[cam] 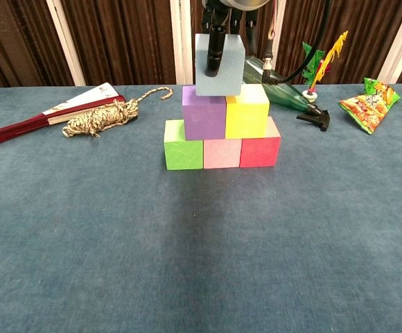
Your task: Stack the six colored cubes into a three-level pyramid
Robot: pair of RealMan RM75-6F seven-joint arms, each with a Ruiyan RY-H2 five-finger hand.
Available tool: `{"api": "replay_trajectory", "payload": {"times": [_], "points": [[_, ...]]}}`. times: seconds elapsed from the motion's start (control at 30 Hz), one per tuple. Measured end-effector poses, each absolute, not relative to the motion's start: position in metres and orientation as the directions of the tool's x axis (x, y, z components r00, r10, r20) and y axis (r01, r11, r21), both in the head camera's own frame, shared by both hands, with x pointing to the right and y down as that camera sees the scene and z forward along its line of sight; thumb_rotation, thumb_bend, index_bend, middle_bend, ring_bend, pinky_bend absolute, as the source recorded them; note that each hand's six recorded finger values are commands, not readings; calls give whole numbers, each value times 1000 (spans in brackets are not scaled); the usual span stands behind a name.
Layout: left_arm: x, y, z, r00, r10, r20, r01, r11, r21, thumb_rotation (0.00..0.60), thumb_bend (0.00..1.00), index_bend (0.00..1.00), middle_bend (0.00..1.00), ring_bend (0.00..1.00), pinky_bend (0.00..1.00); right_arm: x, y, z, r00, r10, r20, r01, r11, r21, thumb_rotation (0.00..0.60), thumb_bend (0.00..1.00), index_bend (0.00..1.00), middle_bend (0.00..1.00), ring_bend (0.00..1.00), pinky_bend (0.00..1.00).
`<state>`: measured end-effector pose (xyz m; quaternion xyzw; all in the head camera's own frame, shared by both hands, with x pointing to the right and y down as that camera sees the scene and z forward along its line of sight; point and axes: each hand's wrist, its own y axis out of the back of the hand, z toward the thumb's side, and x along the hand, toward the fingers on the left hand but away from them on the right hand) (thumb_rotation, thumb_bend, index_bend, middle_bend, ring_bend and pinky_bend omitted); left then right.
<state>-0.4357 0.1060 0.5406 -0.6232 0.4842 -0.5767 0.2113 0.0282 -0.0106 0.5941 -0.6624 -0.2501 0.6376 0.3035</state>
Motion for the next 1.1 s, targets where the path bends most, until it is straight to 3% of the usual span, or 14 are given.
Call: {"api": "replay_trajectory", "payload": {"times": [1.1], "points": [[-436, 106, 543, -141, -848, 511, -350, -440, -827, 600, 129, 0, 0, 22, 57, 31, -11, 605, 64, 706, -705, -47, -704, -709, 600, 352, 385, 510, 497, 555]]}}
